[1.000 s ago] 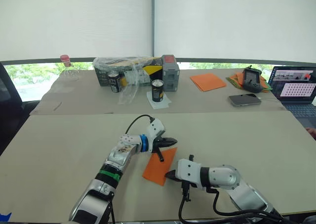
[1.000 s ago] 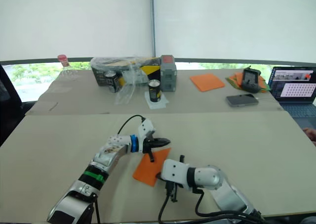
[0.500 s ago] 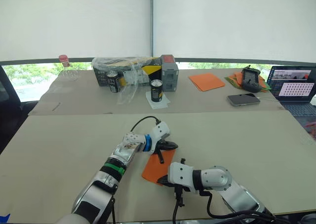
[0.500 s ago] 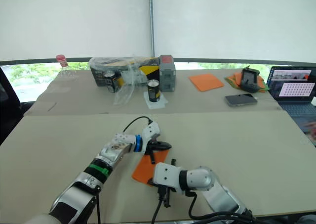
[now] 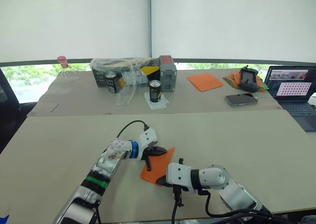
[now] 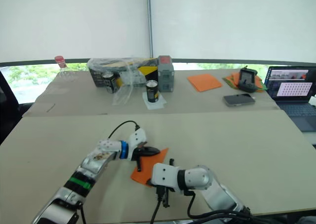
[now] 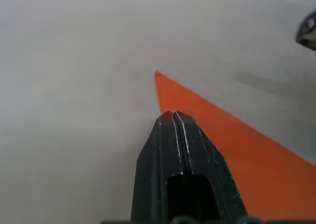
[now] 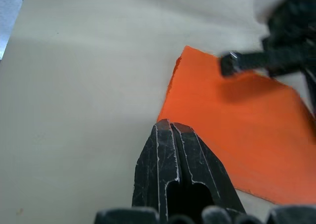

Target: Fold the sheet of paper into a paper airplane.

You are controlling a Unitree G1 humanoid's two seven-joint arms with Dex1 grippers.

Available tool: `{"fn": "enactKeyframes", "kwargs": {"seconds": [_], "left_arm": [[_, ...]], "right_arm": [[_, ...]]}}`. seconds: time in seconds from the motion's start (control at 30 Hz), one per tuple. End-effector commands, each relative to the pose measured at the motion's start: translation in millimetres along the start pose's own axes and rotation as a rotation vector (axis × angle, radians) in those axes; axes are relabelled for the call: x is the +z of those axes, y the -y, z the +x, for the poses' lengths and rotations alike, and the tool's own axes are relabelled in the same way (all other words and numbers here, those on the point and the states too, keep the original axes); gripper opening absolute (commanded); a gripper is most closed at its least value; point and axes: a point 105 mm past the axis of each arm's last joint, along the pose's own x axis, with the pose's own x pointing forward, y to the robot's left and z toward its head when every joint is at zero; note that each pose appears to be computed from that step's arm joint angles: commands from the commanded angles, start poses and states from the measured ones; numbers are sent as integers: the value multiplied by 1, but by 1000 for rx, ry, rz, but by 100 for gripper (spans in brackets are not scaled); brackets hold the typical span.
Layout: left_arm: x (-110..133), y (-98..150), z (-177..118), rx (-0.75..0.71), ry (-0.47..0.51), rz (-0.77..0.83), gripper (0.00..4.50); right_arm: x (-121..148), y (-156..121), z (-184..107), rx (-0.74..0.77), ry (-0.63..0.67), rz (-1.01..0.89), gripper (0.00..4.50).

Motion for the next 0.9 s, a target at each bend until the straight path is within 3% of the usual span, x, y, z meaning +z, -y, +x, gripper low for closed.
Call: {"fn": "enactKeyframes", "kwargs": {"seconds": [0.03,0.6,0.83,0.9], "left_arm": [[-27,10,-7,6,-81,-74,1],[-60,12,-55,192,-97,-264,1],[-46,-2,-57,276,1,-319,1],[-32,-9,-63,295,87,-332,1]], "right_arm": [[-12,-3,1,22,-45,28,0],[-15,0,2,49,-48,16,0],[-18,1,1,56,-57,11,0],[-19,2,0,55,-63,4,0]]}}
